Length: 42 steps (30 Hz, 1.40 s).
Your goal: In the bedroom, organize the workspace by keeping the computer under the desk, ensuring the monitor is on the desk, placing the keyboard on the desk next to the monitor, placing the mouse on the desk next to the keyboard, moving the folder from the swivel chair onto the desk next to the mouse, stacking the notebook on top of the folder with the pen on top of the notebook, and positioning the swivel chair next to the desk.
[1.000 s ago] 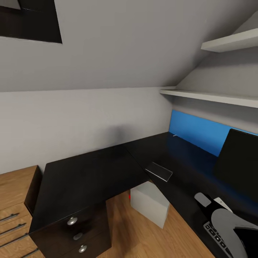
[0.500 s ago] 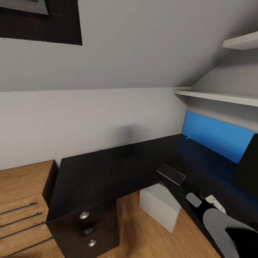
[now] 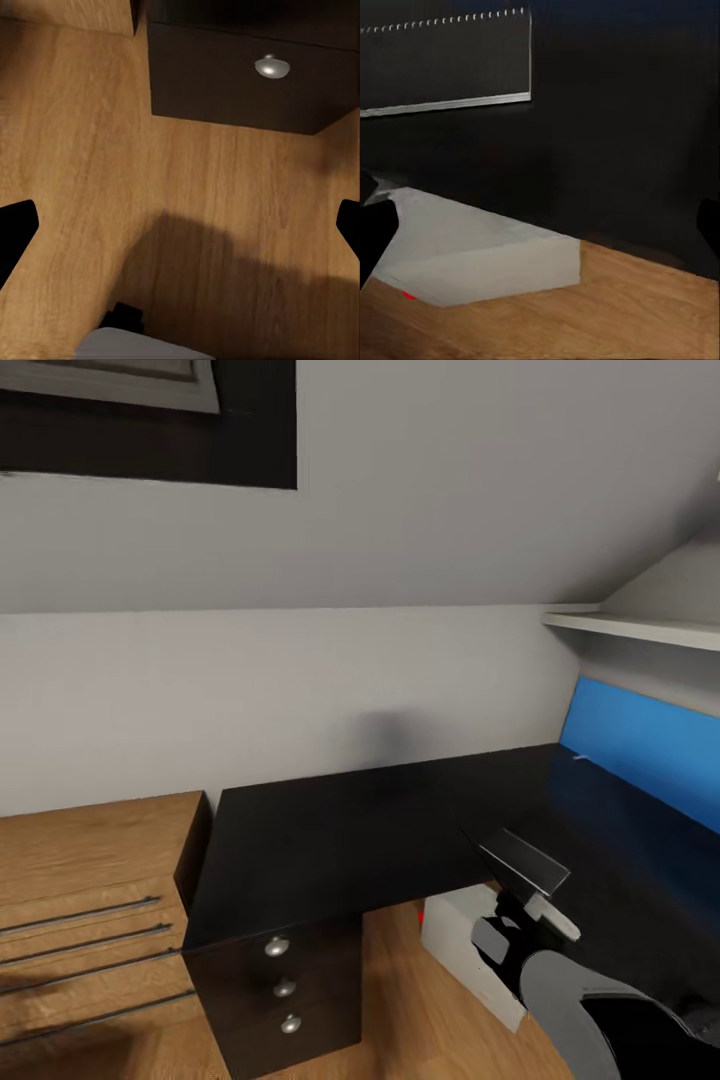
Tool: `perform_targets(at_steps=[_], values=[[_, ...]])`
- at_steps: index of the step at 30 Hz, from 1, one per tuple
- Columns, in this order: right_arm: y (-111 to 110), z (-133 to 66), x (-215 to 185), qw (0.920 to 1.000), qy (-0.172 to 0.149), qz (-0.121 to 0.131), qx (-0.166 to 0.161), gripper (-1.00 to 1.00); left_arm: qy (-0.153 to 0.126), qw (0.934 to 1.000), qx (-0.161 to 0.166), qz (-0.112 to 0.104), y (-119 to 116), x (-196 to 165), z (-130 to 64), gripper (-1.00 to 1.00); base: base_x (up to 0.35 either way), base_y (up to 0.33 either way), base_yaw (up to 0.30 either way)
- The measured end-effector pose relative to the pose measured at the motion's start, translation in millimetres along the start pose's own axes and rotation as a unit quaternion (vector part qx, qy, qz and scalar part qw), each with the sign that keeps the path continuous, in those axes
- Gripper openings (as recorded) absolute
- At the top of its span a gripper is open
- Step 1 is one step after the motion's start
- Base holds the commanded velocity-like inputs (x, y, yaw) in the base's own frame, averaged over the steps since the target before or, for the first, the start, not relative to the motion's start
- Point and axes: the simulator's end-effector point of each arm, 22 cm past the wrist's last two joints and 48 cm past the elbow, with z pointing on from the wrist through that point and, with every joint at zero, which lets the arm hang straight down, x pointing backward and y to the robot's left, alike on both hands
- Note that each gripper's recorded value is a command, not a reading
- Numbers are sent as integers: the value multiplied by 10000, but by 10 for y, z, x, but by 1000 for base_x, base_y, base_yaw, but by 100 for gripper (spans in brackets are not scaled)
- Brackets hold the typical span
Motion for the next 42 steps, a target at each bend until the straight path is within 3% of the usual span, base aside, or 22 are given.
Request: perform_targets(at_steps=[5, 8, 12, 15, 20, 21, 28, 42], values=[[174, -141, 261, 9980, -30, -339, -538, 100, 76, 9999, -79, -3, -17, 112, 22, 100, 0, 0, 288], [153, -266, 533, 9958, -30, -491, -776, 100, 94, 9999, -81, -2, -32, 137, 23, 100, 0, 0, 289], [-67, -478, 1056, 9896, 32, -992, -1037, 100, 113, 9999, -74, -6, -54, 159, 20, 100, 0, 0, 289], [-190, -637, 1338, 9800, -55, -1469, -1340, 100, 122, 9999, -73, -11, -63, 167, 20, 100, 0, 0, 289], [-414, -727, 1593, 9735, 18, -1792, -1424, 100, 121, 9999, -78, -12, -62, 168, 21, 100, 0, 0, 290], [-544, -741, 1692, 9723, 90, -1866, -1407, 100, 125, 9999, -105, -3, -41, 174, 27, 100, 0, 0, 290], [-688, -700, 1740, 9696, 130, -1981, -1428, 100, 215, 9995, -237, 33, -13, 311, 47, 100, 0, 0, 289], [-732, -690, 1792, 9683, 176, -2042, -1429, 100, 282, 9993, -256, 54, -33, 387, 47, 100, 0, 0, 178]])
